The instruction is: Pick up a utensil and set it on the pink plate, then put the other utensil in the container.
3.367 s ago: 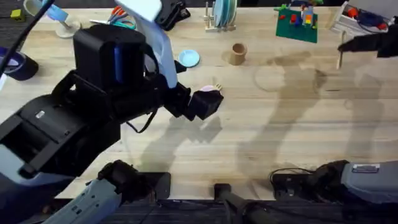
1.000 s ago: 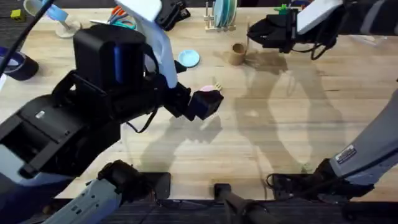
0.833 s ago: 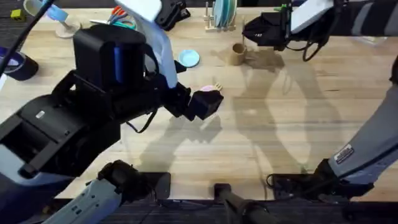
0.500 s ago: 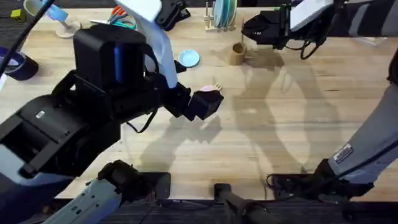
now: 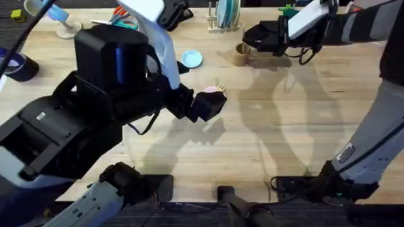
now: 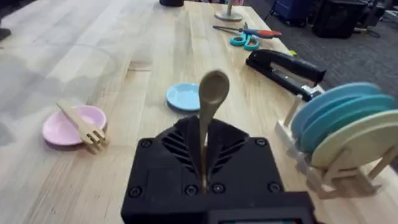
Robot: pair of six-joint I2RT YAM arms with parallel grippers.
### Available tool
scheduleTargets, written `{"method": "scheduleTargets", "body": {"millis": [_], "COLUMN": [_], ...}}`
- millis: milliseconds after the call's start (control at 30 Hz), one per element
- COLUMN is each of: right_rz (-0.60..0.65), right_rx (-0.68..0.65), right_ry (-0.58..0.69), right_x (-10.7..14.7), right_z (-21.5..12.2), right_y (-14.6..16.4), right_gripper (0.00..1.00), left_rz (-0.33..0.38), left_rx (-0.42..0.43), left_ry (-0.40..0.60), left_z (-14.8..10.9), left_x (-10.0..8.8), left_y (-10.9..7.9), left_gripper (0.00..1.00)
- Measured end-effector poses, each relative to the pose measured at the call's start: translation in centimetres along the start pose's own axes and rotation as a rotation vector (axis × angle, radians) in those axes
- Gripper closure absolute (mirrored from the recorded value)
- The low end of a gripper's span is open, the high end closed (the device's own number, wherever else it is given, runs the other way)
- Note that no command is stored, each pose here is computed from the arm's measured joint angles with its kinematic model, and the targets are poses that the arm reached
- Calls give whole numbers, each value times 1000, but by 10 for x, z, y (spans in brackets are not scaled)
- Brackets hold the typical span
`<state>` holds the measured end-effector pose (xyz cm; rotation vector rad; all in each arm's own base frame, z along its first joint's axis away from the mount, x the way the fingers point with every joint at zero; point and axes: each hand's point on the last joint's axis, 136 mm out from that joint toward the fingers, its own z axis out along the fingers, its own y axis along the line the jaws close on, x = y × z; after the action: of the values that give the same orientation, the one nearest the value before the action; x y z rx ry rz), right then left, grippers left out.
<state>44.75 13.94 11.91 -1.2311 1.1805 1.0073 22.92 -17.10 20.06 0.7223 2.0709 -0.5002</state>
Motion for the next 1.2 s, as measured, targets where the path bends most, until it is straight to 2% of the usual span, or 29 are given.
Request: {"method": "scheduleTargets", "body": {"millis": [267,567,900,1067,1100,1200], "right_rz": [66,107,136,208,228,306], "right_rx": [-3,-12,-13,0,4,17], "right_ry": [1,-12,-18,-24,-24,-25], "right_x": [25,35,34,33,33,30], "right_z": [1,1,0,-8,-10,-16], "right_y": [4,8,8,5,4,-3], "right_gripper": [970,955,499,65,25,7], "left_rz": [0,0,0,0,0,0], "left_rx": [0,0,0,0,0,0], "left_ry": [0,0,0,0,0,0], "left_z": [0,0,0,0,0,0], "left_x": [0,0,0,0,0,0], "left_y": [0,0,0,0,0,0], "left_gripper": [5,5,5,5,5,5]}}
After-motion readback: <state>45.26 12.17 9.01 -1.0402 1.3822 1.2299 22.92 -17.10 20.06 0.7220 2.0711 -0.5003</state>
